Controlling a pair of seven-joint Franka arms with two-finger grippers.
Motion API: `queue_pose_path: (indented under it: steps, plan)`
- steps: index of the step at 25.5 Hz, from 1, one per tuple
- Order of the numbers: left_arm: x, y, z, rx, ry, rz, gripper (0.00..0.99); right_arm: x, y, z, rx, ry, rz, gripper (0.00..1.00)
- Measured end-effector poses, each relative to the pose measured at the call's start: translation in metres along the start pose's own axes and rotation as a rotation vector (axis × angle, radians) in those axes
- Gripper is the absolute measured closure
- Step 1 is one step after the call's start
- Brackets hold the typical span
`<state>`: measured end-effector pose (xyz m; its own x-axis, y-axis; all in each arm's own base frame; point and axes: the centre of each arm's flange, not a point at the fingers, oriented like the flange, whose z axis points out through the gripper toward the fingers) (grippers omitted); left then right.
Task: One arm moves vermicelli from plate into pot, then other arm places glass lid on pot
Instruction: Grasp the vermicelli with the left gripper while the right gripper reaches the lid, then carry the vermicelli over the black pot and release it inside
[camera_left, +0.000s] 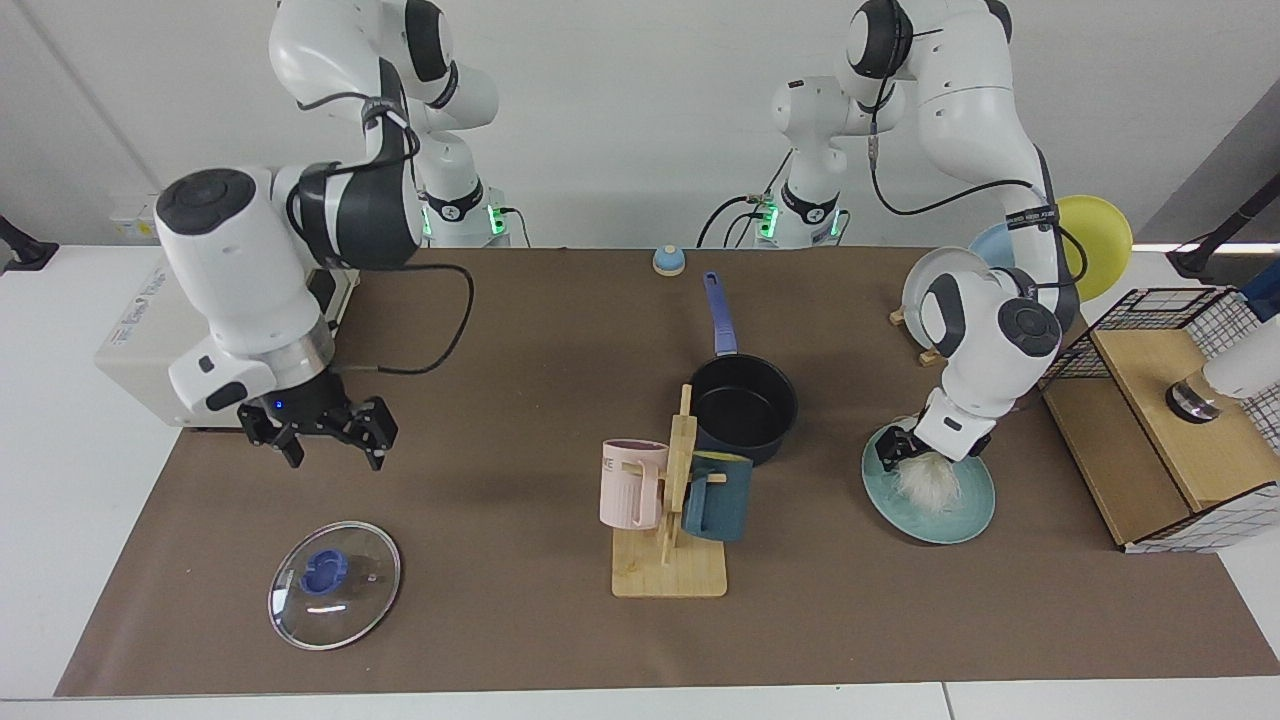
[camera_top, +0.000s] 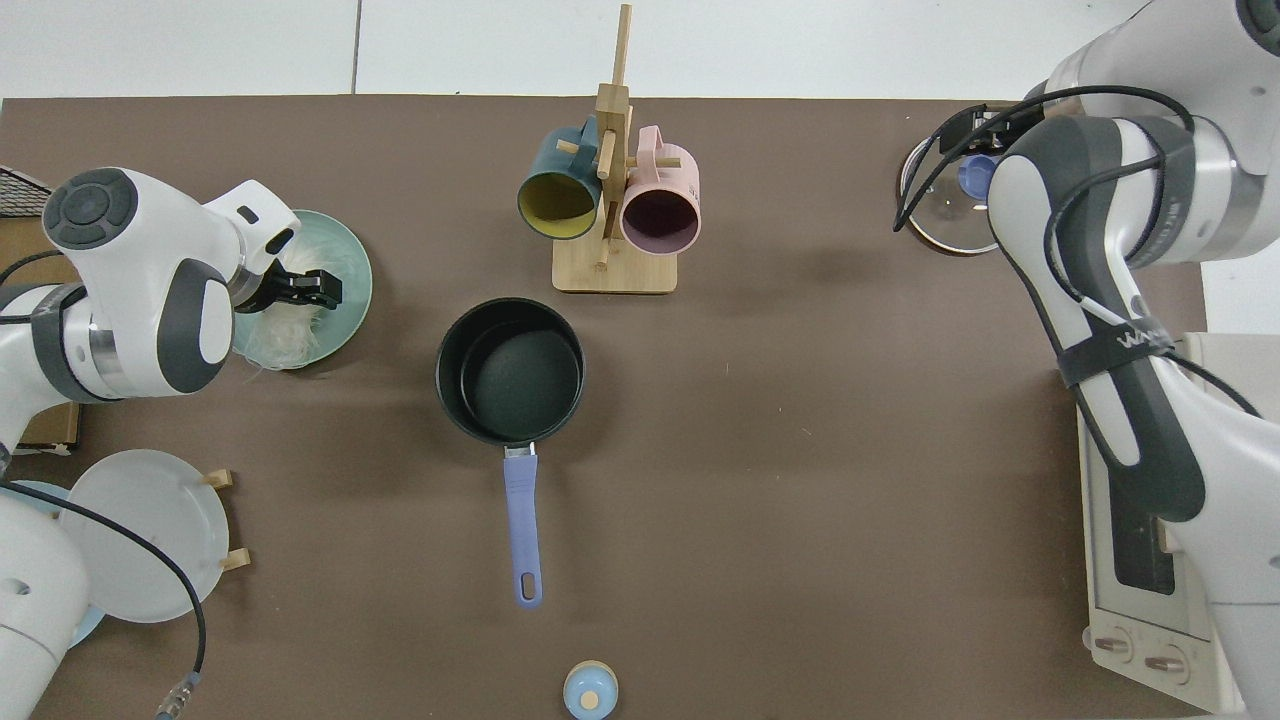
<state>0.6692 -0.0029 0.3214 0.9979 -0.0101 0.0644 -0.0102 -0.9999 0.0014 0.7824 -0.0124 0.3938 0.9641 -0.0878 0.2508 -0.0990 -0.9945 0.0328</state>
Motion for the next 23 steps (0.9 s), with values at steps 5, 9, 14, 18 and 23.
queue_pose_path:
  steps: [5,9,14,18,23]
  plan:
    - [0.005,-0.008,-0.01,0.002,0.006,0.017,0.564,0.004,0.026,0.02,-0.009,0.02,0.001,0.0]
    - [0.01,-0.011,-0.028,0.002,-0.03,0.034,0.564,0.004,0.044,0.026,-0.015,0.021,0.019,0.0]
    - [0.012,0.001,-0.076,-0.005,-0.035,0.059,0.573,0.0,0.047,0.04,-0.016,0.002,0.022,0.0]
    - [0.001,0.016,-0.108,-0.007,-0.045,0.083,0.573,-0.005,0.047,0.057,-0.017,-0.006,0.017,0.0]
    - [-0.018,0.045,-0.121,-0.008,-0.06,0.124,0.573,-0.007,0.043,0.069,-0.013,0.022,-0.031,0.0]
